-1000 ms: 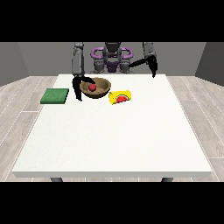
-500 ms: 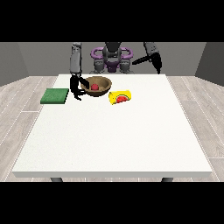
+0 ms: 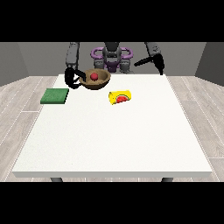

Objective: Pick the cup and pour the ball into the bowl, then pick the bowl and place it on the pad

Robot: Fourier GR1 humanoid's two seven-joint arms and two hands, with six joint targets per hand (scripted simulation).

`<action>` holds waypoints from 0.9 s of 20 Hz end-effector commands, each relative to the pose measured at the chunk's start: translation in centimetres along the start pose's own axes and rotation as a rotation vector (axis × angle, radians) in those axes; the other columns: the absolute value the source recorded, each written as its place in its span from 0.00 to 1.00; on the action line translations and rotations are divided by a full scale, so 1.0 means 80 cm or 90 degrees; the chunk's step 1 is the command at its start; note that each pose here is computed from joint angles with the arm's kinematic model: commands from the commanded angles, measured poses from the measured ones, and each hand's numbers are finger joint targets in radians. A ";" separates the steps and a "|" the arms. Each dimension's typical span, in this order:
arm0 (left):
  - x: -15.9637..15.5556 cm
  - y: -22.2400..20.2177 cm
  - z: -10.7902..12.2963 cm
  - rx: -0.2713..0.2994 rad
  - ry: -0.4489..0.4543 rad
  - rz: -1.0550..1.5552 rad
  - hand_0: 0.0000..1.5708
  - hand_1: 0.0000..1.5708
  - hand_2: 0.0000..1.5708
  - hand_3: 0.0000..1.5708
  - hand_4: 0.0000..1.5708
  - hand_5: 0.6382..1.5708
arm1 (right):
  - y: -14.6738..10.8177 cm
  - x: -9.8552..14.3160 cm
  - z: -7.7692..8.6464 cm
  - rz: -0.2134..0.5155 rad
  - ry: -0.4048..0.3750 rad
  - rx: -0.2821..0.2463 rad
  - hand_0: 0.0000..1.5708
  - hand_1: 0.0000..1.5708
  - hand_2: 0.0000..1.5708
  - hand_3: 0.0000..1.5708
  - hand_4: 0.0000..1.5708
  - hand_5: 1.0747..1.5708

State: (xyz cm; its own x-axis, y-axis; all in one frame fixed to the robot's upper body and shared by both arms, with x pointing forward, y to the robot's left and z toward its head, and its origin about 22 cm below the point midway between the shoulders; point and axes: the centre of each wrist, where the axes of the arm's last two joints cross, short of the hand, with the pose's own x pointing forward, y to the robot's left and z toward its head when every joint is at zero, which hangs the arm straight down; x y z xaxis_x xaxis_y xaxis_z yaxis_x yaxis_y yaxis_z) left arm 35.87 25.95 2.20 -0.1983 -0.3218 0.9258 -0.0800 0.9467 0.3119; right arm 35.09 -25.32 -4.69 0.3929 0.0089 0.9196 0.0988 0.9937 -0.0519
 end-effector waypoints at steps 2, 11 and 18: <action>-0.017 0.005 0.010 0.015 0.004 -0.003 0.00 0.00 0.00 0.00 0.00 1.00 | -0.043 0.057 -0.006 -0.017 0.010 0.011 1.00 1.00 1.00 1.00 0.68 0.96; -0.017 -0.011 0.013 0.019 -0.038 -0.007 0.00 0.00 0.00 0.00 0.00 0.99 | -0.149 0.097 0.008 -0.033 -0.054 -0.023 1.00 1.00 1.00 1.00 0.68 0.98; 0.067 -0.041 -0.028 0.024 -0.190 -0.011 0.00 0.00 0.00 0.00 0.00 0.99 | -0.243 0.110 0.024 -0.146 -0.160 -0.062 1.00 1.00 1.00 1.00 0.67 0.98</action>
State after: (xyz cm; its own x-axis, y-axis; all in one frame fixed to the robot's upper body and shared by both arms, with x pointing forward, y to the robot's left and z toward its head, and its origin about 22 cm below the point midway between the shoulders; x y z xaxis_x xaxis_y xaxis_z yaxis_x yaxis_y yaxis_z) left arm 36.24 22.96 3.42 -0.3703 -0.3302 0.8682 -0.1087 0.9437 0.3126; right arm 35.14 -41.87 3.87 0.2124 -0.1245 0.9692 0.2168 0.9731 0.0775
